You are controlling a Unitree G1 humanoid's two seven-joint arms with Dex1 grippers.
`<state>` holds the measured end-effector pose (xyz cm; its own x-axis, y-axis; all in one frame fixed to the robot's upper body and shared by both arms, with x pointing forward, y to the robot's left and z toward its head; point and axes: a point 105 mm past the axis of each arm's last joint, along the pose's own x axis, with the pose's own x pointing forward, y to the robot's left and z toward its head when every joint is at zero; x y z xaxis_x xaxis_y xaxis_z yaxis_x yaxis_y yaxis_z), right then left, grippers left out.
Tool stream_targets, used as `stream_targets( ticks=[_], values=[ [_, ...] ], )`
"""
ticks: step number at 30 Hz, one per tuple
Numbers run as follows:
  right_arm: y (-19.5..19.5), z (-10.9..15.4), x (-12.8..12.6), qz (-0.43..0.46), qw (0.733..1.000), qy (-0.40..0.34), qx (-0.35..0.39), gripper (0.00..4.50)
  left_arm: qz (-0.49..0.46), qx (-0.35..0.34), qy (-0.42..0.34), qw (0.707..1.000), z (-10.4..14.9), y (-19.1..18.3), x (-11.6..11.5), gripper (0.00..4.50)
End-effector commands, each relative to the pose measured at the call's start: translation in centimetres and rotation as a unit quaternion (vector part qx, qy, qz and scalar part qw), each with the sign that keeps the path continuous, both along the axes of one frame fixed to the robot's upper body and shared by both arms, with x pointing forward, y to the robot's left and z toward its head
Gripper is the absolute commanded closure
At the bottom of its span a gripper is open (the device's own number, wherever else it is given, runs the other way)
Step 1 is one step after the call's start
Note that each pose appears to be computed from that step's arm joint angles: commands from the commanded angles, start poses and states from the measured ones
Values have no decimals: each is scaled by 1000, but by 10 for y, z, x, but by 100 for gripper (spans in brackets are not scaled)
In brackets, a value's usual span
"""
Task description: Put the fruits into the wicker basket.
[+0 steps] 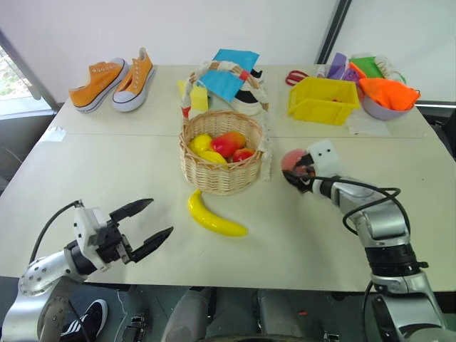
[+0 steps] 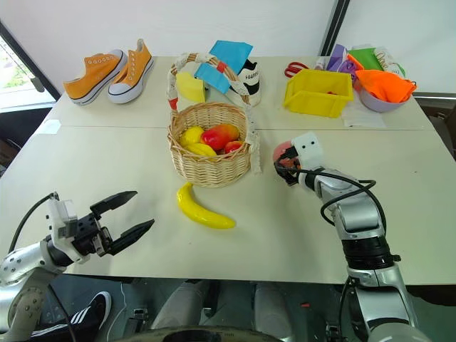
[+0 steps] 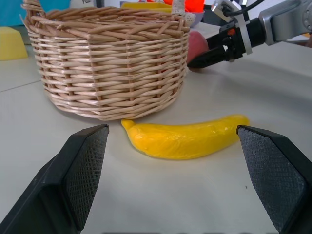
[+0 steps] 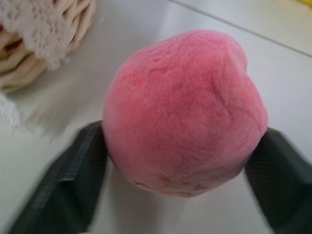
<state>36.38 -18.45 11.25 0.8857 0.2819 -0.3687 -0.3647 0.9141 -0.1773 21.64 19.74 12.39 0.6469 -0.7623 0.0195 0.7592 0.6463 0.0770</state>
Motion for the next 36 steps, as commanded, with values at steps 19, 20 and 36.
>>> stream_targets(
  ticks=[19, 20, 36],
  values=[
    [59, 95, -112, 319, 941, -58, 100, 111, 30, -7, -52, 998, 13, 16, 18, 0],
    [73, 105, -102, 319, 938, -82, 109, 111, 27, -5, -55, 998, 14, 15, 20, 0],
    [168, 129, -27, 314, 925, -199, 78, 111, 27, -8, -48, 998, 7, 5, 18, 0]
  ],
)
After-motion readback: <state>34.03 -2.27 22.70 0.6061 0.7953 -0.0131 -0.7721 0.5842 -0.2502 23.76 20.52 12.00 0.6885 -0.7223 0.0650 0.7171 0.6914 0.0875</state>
